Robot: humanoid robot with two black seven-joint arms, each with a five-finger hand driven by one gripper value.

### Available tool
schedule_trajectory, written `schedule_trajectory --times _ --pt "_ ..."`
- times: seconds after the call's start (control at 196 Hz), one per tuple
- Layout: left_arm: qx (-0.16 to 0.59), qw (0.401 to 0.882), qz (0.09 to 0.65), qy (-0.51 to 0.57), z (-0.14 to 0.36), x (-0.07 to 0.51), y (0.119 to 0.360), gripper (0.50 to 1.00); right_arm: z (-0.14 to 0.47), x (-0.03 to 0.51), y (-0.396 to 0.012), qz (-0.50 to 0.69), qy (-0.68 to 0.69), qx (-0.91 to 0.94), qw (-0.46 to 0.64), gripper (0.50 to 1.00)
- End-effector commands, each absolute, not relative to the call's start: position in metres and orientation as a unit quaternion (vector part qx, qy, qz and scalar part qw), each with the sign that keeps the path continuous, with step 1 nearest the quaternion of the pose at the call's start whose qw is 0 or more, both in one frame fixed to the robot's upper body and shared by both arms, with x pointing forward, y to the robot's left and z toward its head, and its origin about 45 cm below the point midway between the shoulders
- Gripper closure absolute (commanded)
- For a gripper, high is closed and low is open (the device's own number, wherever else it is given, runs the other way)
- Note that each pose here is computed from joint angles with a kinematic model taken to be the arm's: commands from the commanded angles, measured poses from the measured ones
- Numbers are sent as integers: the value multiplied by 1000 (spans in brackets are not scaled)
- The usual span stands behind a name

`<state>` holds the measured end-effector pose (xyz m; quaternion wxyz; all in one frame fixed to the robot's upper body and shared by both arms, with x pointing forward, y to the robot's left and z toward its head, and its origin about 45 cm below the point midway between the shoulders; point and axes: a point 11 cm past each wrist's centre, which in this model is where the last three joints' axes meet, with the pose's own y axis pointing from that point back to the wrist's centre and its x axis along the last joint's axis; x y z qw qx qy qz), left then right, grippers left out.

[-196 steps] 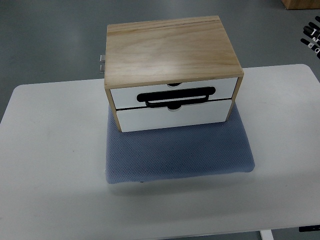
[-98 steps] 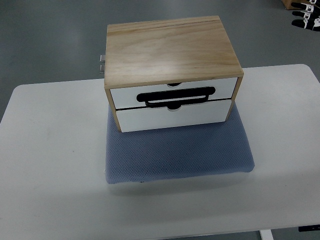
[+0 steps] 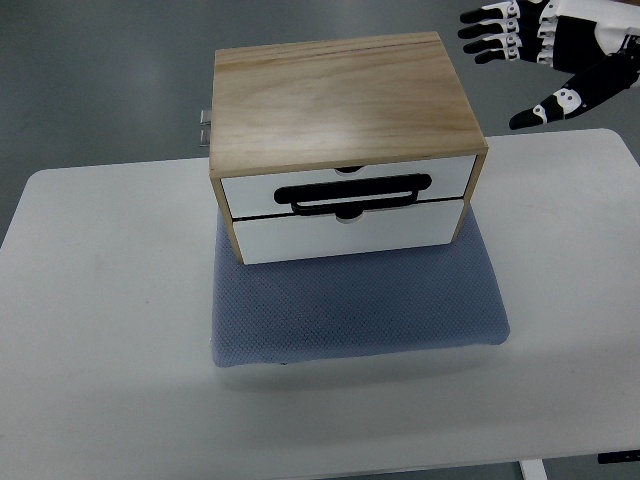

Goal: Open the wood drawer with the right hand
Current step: 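Reach the right hand toward the upper drawer's black bar handle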

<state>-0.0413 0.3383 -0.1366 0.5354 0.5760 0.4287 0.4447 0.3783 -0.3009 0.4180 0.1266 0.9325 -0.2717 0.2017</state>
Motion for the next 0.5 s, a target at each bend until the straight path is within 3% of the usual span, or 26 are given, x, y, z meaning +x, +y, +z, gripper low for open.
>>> schedule_trajectory --times 0.0,0.495 --pt "576 536 444 429 -137 -41 338 500 415 366 -279 212 -229 938 148 556" --pt "576 536 444 429 -137 -41 338 500 368 364 -192 249 -121 942 192 556"
